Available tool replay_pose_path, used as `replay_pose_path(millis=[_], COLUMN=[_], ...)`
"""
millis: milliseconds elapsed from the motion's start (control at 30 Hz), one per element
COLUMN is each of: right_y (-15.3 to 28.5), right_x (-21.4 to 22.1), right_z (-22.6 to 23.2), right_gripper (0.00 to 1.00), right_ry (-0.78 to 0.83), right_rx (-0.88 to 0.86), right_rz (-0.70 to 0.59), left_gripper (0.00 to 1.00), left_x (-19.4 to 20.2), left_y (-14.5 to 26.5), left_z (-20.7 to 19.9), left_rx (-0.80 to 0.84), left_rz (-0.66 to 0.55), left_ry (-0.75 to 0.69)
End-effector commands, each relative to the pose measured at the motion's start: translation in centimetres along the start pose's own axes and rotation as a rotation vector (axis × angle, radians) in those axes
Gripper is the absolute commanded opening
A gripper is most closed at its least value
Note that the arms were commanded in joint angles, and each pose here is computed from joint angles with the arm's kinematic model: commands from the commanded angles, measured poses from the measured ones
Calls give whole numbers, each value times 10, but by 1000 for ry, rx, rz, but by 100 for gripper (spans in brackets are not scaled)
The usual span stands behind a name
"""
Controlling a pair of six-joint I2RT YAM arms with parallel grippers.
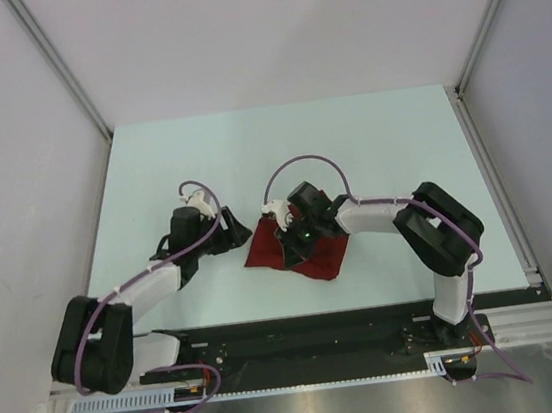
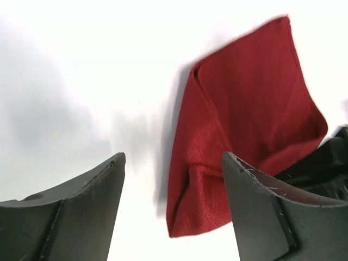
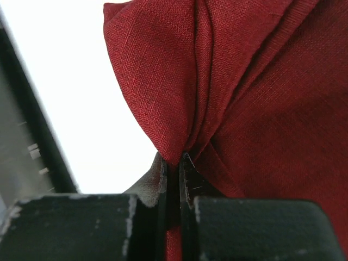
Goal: Fold the napkin, place the utensils inside, and roll it up
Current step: Roll the napkin with the utensil
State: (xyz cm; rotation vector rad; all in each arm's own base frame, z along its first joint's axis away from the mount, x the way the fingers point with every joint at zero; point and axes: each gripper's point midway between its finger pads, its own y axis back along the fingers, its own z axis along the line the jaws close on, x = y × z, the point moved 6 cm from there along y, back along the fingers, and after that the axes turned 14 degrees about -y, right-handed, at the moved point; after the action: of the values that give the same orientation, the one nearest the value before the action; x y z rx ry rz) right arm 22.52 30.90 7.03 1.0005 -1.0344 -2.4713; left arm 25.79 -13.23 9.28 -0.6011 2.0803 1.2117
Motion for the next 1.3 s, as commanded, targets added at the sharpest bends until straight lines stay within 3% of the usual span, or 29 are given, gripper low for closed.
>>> replay_pose_path(millis=[0,433,733,1033,1267], right_y=[2,1,-5,-8,-6], right_x=[18,7,12,15,15], right_z=[20,-14,-41,-46,-50], right_gripper=[0,0,0,0,0], right_ry=[-173,-473,-592,-611,-626], right_rx=[-235,-377,-391,-405,-395], right_rz=[148,196,201,206,201], left_gripper=[77,77,76,76,72], left_x=[1,3,15,9,25], left_y=[17,42,24,11,5], left_z=[8,-29,-43,-56,-54], left_rx=[-64,232,332,371,369], left_rz=[-86,-281,-217,-240,-172], left_ry=[-43,-199,-280,-319,-327])
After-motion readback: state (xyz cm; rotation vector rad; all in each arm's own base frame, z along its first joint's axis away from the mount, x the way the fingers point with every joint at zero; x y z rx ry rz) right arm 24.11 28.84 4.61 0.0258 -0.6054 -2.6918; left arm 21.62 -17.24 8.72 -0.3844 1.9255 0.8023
